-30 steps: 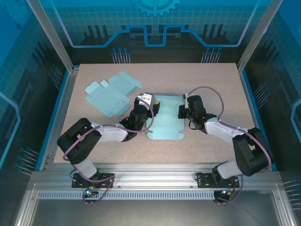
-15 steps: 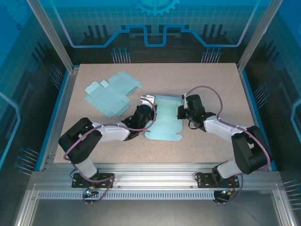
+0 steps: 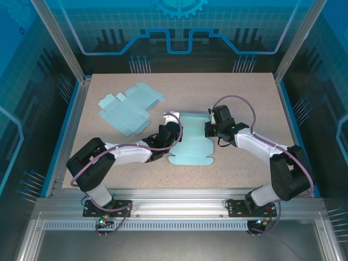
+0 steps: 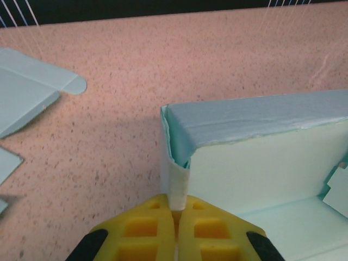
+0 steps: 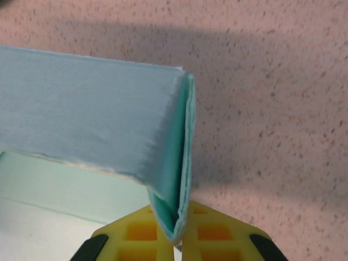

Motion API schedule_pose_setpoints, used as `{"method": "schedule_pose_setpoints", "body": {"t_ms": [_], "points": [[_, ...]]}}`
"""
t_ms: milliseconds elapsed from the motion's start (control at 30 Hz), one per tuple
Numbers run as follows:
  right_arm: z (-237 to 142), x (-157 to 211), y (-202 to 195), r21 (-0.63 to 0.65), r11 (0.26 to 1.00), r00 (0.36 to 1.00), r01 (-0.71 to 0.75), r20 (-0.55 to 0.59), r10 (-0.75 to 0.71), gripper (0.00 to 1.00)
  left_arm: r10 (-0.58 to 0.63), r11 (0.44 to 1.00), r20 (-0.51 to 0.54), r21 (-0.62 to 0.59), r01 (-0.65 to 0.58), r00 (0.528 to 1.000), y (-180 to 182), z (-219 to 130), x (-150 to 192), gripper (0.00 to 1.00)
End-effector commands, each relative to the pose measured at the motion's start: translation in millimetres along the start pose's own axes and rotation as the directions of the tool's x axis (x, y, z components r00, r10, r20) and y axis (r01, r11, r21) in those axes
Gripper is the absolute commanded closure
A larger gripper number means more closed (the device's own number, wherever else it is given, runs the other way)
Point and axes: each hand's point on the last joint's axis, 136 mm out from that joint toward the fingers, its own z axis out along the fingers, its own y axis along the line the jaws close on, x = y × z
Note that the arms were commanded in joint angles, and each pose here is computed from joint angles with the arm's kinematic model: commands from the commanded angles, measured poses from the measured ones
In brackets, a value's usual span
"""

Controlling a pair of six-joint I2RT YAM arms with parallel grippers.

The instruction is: Fold the paper box

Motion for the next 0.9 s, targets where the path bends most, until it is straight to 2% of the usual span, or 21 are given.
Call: {"method": "schedule_pose_setpoints", "body": {"t_ms": [0, 133, 300, 567, 700, 867], "points": [[-20.1, -0.6, 15.8, -0.003, 1.0, 1.0, -0.01, -0.002, 0.01, 0.84, -0.102, 0.991, -0.045, 0.088, 0.105, 0.994, -16.4, -22.2, -8.4, 0.98], [-31.8, 9.0, 11.7, 0.031, 0.999, 1.0, -0.026, -0.016, 0.027, 0.77, -0.132, 0.986, -0.099, 0.093, 0.141, 0.986, -10.1, -35.1, 2.2, 1.0], [-47.6, 16.4, 13.5, 0.023, 0.997, 0.997, -0.067, -0.024, 0.067, 0.73, -0.13, 0.985, -0.182, 0.092, 0.148, 0.975, -8.1, -42.9, 16.2, 1.0], [-55.0, 37.8, -2.9, 0.15, 0.987, 0.995, -0.054, -0.073, 0.065, 0.74, -0.116, 0.987, -0.259, 0.078, 0.14, 0.959, -6.1, -48.0, 28.1, 1.0], [-46.2, 48.9, -4.7, 0.199, 0.98, 0.993, -0.031, -0.106, 0.053, 0.74, -0.109, 0.987, -0.29, 0.081, 0.138, 0.951, -7.5, -51.7, 29.4, 1.0], [-35.5, 65.9, -16.4, 0.327, 0.945, 0.983, 0.014, -0.176, 0.046, 0.75, -0.082, 0.995, -0.32, 0.034, 0.098, 0.944, -0.1, -50.8, 33.1, 1.0]]}}
